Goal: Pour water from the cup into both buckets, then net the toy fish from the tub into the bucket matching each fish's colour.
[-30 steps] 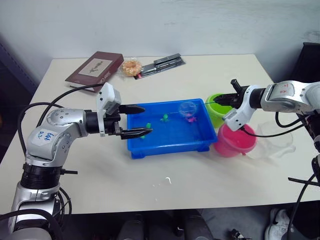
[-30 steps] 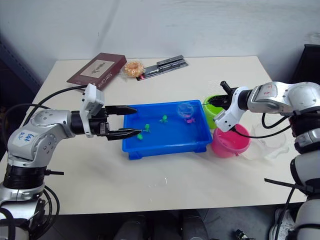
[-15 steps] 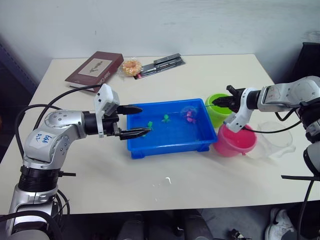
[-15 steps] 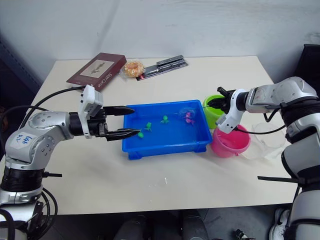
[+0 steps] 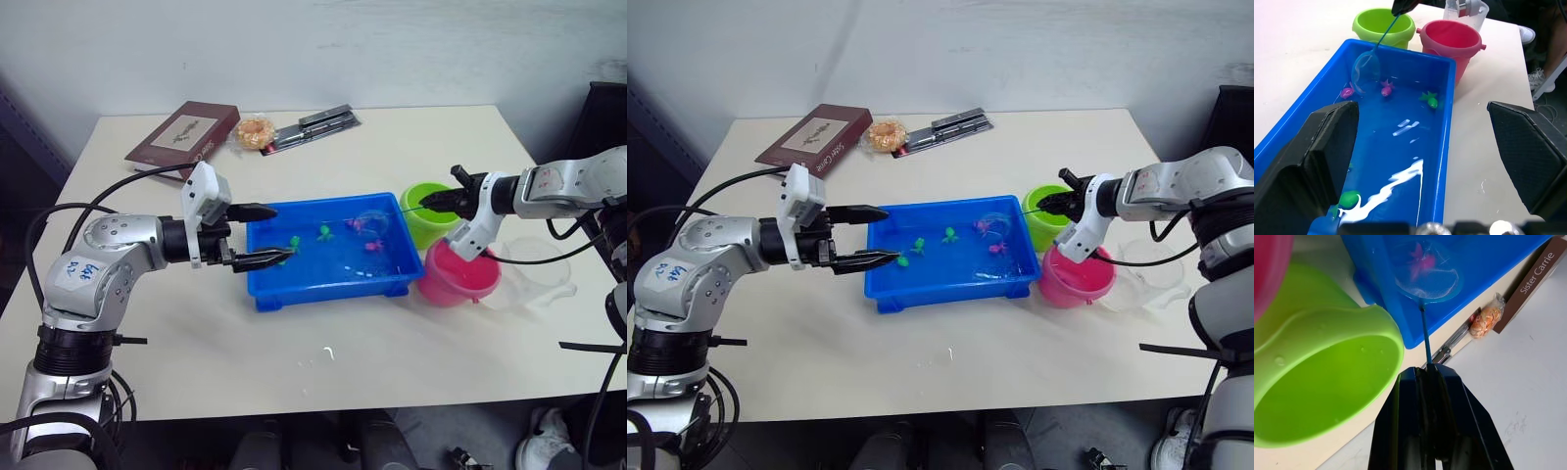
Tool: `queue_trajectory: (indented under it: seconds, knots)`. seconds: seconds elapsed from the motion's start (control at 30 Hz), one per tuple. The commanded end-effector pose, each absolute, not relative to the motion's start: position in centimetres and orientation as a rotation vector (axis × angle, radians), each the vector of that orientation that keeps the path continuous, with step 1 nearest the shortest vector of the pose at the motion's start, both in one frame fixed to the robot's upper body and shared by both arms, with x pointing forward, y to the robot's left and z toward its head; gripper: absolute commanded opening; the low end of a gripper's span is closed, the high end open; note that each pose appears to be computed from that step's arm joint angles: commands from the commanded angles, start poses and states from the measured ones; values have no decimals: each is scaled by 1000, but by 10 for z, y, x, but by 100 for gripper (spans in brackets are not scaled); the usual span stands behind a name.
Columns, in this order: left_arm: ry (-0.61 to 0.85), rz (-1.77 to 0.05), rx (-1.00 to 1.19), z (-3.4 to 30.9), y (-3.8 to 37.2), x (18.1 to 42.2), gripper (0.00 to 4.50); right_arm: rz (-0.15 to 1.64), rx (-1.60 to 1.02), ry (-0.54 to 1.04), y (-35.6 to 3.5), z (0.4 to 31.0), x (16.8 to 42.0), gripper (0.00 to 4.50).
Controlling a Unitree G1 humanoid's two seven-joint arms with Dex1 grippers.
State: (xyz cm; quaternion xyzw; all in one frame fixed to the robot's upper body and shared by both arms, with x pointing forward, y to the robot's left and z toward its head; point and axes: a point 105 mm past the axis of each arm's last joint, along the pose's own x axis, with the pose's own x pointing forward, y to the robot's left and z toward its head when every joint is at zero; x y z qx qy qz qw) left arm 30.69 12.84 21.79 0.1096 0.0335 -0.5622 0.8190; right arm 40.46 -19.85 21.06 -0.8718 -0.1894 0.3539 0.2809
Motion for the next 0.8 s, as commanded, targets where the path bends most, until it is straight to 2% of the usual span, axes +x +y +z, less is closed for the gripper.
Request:
queue_trajectory:
  seconds: [0.03,0.27,0.4,0.8]
  knots:
    - [31,-1214,268,226,126,302,449,897,-2386,-493,-203,225,408,0]
    - [28,-1214,262,227,125,302,449,899,-2397,-523,-195,230,408,0]
    - [27,-1214,260,228,124,302,449,1012,-2445,-396,-209,220,405,0]
    - [16,-1214,247,229,122,304,449,1084,-2189,-450,-179,223,388,0]
